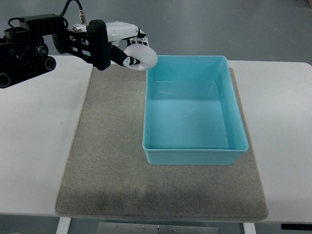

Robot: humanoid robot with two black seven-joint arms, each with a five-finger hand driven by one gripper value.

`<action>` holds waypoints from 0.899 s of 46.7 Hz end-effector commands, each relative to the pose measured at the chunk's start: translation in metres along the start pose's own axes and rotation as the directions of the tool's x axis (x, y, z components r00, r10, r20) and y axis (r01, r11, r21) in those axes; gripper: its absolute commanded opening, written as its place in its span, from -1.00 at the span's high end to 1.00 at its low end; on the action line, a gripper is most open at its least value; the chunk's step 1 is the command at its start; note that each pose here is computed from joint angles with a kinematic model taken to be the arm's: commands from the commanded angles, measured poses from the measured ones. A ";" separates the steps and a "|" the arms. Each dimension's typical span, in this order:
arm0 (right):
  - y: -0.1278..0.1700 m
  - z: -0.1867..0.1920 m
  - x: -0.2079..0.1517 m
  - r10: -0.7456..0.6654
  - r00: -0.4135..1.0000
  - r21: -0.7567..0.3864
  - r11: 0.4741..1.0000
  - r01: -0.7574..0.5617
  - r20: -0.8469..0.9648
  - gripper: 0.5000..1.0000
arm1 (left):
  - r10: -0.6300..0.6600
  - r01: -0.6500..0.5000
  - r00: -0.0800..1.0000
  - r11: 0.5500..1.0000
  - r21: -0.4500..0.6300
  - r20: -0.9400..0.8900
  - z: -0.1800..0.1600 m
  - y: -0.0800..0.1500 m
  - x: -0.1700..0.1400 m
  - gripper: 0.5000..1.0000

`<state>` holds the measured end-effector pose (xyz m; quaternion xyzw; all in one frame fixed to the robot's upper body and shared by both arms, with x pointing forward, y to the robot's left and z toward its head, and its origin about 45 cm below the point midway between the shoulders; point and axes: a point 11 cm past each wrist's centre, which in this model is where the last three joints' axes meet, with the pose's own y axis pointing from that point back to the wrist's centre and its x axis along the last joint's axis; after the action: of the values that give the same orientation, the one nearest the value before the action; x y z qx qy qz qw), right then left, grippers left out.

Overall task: Place white toy into blue box with left hand
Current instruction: 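Lift the toy with the left hand and carry it over the blue box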

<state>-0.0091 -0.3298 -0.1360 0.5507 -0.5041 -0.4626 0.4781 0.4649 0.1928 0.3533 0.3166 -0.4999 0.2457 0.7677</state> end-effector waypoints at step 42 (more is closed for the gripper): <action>0.000 0.000 0.000 -0.001 1.000 0.000 1.000 0.001 0.002 -0.74 | -0.055 0.044 0.996 0.989 -0.143 -0.074 0.054 -0.044 -0.040 -0.04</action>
<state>-0.0091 -0.3295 -0.1361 0.5509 -0.5040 -0.4629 0.4777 0.4476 0.1216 0.3213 0.2684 -0.4815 0.1997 0.8100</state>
